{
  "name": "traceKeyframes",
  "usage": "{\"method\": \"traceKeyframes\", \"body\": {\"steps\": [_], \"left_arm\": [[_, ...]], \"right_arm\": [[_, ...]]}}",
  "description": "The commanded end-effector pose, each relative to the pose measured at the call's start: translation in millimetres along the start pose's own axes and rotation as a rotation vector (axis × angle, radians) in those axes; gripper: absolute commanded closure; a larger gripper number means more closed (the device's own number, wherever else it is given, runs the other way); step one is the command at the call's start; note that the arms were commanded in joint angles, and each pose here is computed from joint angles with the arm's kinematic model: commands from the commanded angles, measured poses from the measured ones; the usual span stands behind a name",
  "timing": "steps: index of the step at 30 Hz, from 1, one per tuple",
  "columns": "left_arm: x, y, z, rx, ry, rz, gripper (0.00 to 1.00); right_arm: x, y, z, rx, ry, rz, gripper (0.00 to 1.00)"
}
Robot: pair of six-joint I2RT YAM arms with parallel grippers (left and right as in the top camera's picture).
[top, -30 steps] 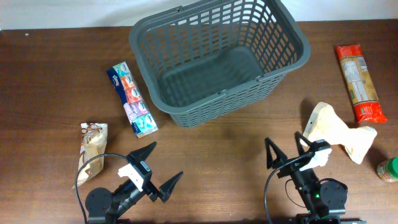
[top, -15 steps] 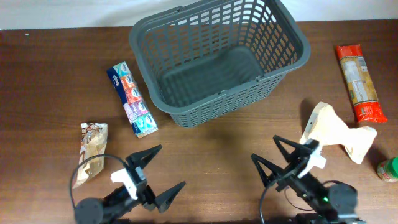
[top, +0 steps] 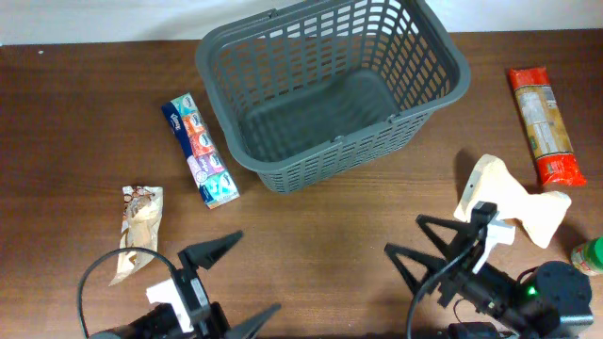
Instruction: Pack container
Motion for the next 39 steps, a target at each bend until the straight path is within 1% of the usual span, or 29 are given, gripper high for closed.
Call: {"method": "traceKeyframes", "body": {"steps": [1, 4, 6, 10, 12, 15, 16, 17, 19, 22, 23, 26, 30, 32, 35, 37, 39], "left_arm": [[0, -2, -20, -0.129, -0.016, 0.032, 0.01], [5, -1, -13, -0.076, -0.071, 0.009, 0.01], [11, 0, 0, 0.008, -0.114, -0.027, 0.01], [34, -2, 26, 0.198, -0.157, -0.113, 0.01], [46, -6, 45, 0.341, -0.199, -0.143, 0.01], [66, -17, 72, 0.559, -0.251, -0.177, 0.01], [76, -20, 78, 0.608, -0.248, -0.197, 0.01], [84, -21, 80, 0.624, -0.24, -0.212, 0.01], [95, -19, 80, 0.621, -0.226, -0.227, 0.01], [95, -15, 80, 0.597, -0.23, -0.216, 0.01], [94, -13, 78, 0.574, -0.231, -0.206, 0.01], [95, -13, 77, 0.569, -0.229, -0.204, 0.01], [102, -13, 71, 0.553, -0.214, -0.216, 0.01], [116, -13, 62, 0.526, -0.197, -0.232, 0.01], [145, -8, 42, 0.437, -0.229, -0.253, 0.0], [165, 3, 28, 0.325, -0.26, -0.22, 0.01], [180, 14, 21, 0.238, -0.326, -0.17, 0.0]], "right_arm": [[-8, -5, 32, 0.206, -0.012, 0.073, 0.01], [-6, -8, 42, 0.26, -0.033, 0.077, 0.01], [3, -9, 42, 0.222, -0.042, 0.046, 0.01], [35, -16, 38, 0.058, 0.009, -0.052, 0.01], [49, -21, 28, -0.072, 0.066, -0.074, 0.01], [65, -26, 12, -0.257, 0.174, -0.041, 0.01], [71, -25, 10, -0.285, 0.192, -0.022, 0.01], [79, -24, 11, -0.29, 0.188, -0.001, 0.01], [91, -18, 14, -0.275, 0.173, 0.035, 0.01], [99, -11, 13, -0.259, 0.209, 0.076, 0.01], [100, -8, 11, -0.253, 0.219, 0.088, 0.01], [92, -1, 7, -0.236, 0.283, 0.145, 0.01], [97, 7, 3, -0.215, 0.281, 0.151, 0.01], [108, 8, 5, -0.205, 0.253, 0.125, 0.01], [137, 7, 15, -0.195, 0.182, 0.067, 0.01], [164, 5, 27, -0.184, 0.113, 0.031, 0.01], [185, 3, 36, -0.177, 0.082, 0.011, 0.02]]}}
Point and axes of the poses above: each gripper's point midway between its finger pads, its own y axis out along the fingers, its own z axis along the line the jaws close on, x = y × z, the point moved 3 cm from there along -y, back along the fingers, and after that the axes turned 7 degrees about -y, right-handed, at the moved point
